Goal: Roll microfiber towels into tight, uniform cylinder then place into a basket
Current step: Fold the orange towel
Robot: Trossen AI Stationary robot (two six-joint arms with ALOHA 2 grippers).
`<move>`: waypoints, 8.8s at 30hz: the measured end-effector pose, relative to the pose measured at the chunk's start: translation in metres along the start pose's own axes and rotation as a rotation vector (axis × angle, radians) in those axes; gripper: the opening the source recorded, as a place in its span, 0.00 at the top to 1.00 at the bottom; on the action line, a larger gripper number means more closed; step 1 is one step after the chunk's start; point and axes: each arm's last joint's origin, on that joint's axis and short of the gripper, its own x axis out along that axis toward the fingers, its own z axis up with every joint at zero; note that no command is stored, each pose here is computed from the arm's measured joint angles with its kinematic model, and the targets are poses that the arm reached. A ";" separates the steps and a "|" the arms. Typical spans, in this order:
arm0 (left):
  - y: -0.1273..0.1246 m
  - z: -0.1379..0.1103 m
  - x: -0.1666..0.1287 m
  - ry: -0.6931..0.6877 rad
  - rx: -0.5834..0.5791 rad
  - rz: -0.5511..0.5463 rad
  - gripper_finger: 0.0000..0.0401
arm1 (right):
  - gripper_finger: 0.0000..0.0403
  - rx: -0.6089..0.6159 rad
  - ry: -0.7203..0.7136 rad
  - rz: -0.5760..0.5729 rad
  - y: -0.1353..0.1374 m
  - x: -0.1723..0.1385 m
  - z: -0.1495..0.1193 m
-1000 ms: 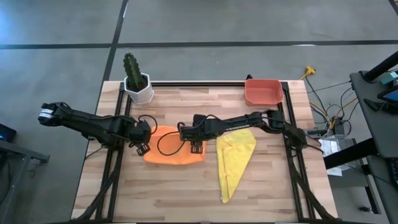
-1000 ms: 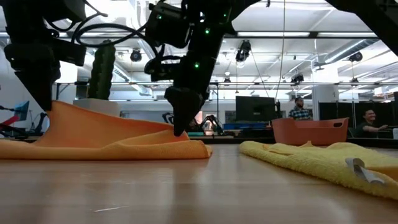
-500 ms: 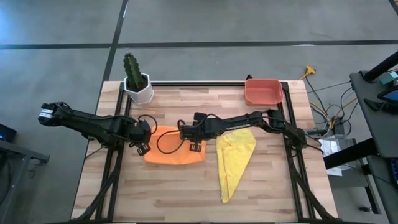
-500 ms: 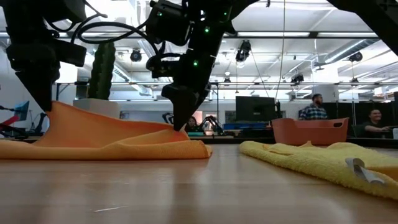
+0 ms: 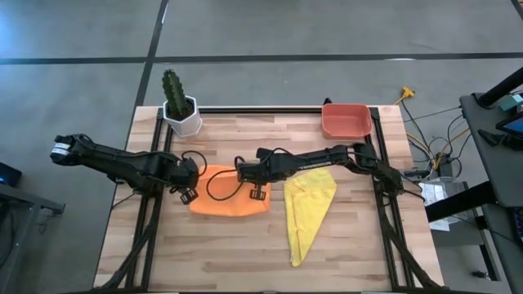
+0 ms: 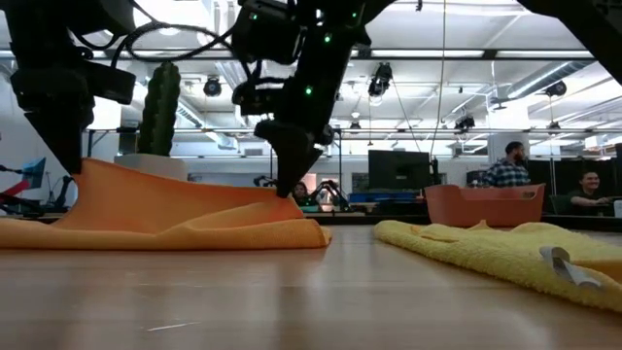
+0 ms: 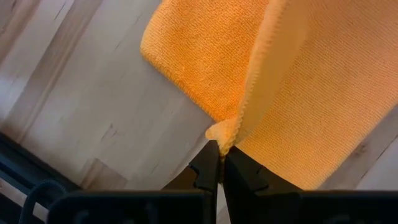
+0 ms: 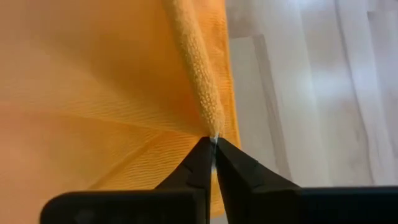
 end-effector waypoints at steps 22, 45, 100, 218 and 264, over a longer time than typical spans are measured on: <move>0.012 -0.007 -0.032 -0.061 0.002 -0.181 1.00 | 0.98 0.209 -0.168 0.718 -0.018 -0.122 0.012; 0.014 -0.017 -0.046 0.088 0.031 -0.403 1.00 | 0.98 0.104 0.026 1.016 0.030 -0.038 0.011; 0.005 0.008 0.027 -0.130 0.033 0.128 1.00 | 0.98 0.079 0.208 0.221 -0.046 0.009 -0.015; -0.110 0.093 -0.057 -0.367 -0.276 -0.426 0.99 | 0.86 0.265 -0.088 0.408 -0.055 -0.123 -0.178; -0.059 0.012 0.027 -0.023 0.588 -0.324 1.00 | 0.56 0.551 -0.077 0.404 -0.021 -0.151 -0.151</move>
